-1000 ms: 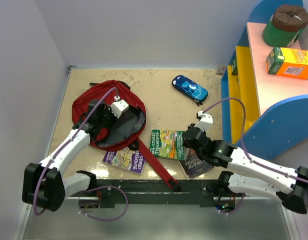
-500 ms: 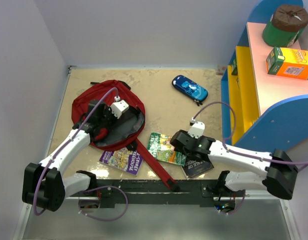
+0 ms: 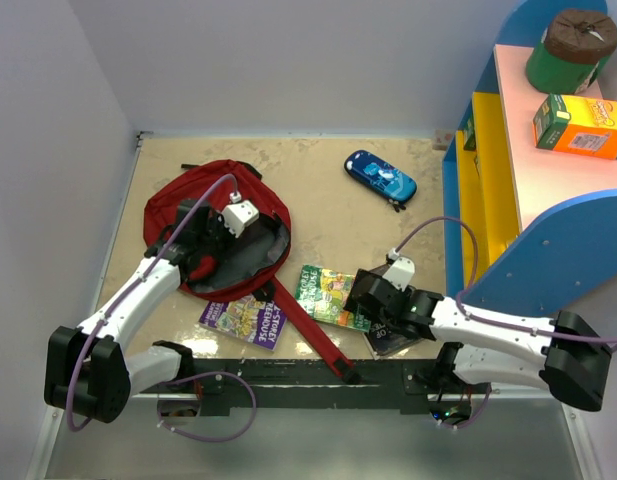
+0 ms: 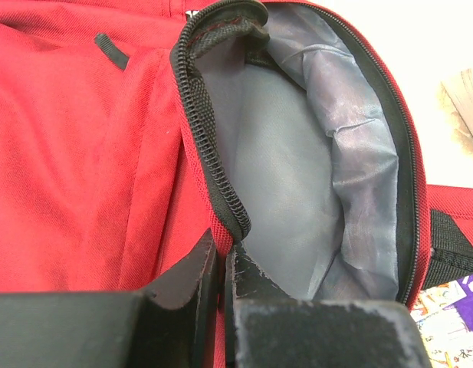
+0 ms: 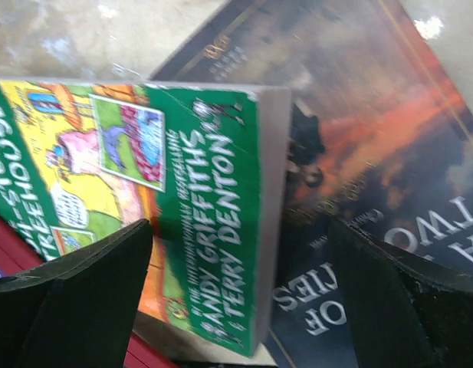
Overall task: Pack the student bag
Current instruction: Pick up the book from the center of the board.
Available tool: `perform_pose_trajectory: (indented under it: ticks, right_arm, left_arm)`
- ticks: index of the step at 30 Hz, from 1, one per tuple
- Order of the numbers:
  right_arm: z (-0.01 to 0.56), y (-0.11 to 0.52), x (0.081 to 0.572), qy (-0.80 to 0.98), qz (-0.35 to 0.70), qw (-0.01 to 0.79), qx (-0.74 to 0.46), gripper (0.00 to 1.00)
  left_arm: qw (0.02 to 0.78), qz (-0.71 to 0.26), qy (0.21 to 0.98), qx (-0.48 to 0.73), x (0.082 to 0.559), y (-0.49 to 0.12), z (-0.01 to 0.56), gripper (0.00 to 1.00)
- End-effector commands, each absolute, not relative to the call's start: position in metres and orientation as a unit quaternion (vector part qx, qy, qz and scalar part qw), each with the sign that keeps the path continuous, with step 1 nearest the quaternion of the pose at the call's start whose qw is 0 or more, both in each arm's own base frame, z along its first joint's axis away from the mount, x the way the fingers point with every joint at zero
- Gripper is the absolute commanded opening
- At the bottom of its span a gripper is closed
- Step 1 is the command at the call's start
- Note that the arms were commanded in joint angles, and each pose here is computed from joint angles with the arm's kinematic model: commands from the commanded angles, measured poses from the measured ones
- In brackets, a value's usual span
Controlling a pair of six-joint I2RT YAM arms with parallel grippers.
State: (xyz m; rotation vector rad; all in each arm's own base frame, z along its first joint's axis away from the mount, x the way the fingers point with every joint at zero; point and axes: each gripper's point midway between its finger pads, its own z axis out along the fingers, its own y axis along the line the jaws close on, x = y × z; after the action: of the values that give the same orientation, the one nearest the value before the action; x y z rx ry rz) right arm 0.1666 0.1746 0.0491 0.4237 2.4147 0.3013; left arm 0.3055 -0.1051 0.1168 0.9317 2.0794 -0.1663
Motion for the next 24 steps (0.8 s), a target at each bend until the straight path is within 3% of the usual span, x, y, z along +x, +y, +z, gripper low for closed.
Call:
perform_pose_trajectory:
  ticks: [1, 8, 11, 14, 17, 19, 20, 24]
  right_arm:
    - [0.058, 0.197, 0.187, 0.908, 0.142, 0.354, 0.174, 0.99]
    - [0.029, 0.195, 0.188, 0.906, 0.138, 0.356, 0.182, 0.98]
    - [0.005, 0.193, 0.180, 0.919, 0.115, 0.333, 0.177, 0.90]
    - [-0.012, 0.192, 0.174, 0.924, 0.099, 0.320, 0.182, 0.74]
    - [-0.022, 0.189, 0.166, 0.926, 0.082, 0.318, 0.184, 0.46]
    - [-0.022, 0.189, 0.165, 0.924, 0.084, 0.323, 0.189, 0.07]
    - [-0.019, 0.190, 0.166, 0.922, 0.087, 0.326, 0.191, 0.00]
    - [0.016, 0.199, 0.172, 0.909, 0.113, 0.354, 0.190, 0.00]
  left_arm:
    - [0.447, -0.068, 0.808, 0.377, 0.316, -0.110, 0.145, 0.00]
    - [0.446, -0.066, 0.807, 0.381, 0.316, -0.110, 0.145, 0.00]
    - [0.447, -0.067, 0.806, 0.383, 0.316, -0.110, 0.146, 0.00]
    - [0.446, -0.066, 0.805, 0.385, 0.315, -0.110, 0.146, 0.00]
    - [0.443, -0.068, 0.806, 0.388, 0.314, -0.110, 0.143, 0.00]
    - [0.441, -0.069, 0.806, 0.389, 0.313, -0.110, 0.141, 0.00]
    - [0.438, -0.070, 0.807, 0.391, 0.312, -0.110, 0.138, 0.00]
    - [0.436, -0.069, 0.807, 0.392, 0.313, -0.110, 0.135, 0.00]
